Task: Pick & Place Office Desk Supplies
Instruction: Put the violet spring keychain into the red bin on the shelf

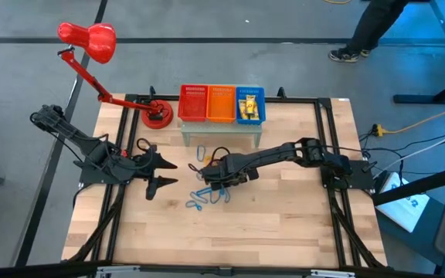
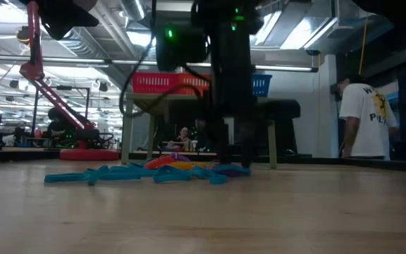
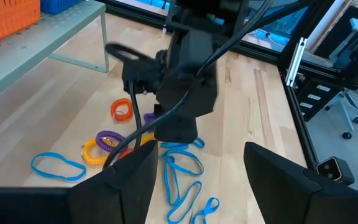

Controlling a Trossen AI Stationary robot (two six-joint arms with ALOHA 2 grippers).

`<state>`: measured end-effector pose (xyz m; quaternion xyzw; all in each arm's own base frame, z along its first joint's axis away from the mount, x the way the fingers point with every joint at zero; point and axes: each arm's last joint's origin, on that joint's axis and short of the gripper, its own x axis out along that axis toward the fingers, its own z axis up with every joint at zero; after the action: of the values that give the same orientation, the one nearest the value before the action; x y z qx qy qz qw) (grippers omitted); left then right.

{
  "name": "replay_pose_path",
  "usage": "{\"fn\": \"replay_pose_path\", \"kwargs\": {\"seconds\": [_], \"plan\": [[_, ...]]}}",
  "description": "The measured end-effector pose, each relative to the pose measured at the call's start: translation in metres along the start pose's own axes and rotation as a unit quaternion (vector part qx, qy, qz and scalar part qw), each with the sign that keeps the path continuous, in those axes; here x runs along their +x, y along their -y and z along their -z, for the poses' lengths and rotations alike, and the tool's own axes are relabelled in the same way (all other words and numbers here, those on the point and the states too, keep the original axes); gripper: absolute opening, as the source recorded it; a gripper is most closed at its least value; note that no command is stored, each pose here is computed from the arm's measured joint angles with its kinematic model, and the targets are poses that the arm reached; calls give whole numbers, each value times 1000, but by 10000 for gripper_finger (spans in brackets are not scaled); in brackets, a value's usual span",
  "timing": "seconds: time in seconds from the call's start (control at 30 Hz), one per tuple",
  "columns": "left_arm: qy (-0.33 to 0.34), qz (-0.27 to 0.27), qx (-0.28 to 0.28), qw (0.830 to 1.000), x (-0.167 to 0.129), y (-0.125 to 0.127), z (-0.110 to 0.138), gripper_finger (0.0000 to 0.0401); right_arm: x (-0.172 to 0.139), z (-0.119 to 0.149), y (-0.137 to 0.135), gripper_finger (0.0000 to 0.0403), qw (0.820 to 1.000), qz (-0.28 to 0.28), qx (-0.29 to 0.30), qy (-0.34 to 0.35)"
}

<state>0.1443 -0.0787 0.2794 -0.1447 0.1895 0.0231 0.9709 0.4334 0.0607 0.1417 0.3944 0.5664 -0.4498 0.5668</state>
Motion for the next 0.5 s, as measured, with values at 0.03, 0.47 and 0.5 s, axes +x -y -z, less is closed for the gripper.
{"fn": "replay_pose_path", "kwargs": {"seconds": [0.03,0.47,0.5], "plan": [[0,0,-1,1000,0,0,0,235,2,1,0,127,1000,-4,0,-5],[-1,2,0,1000,0,0,0,235,3,8,-3,63,1000,-21,-5,15],[-1,2,0,1000,0,0,0,235,3,8,-3,59,1000,-22,-5,16]]}}
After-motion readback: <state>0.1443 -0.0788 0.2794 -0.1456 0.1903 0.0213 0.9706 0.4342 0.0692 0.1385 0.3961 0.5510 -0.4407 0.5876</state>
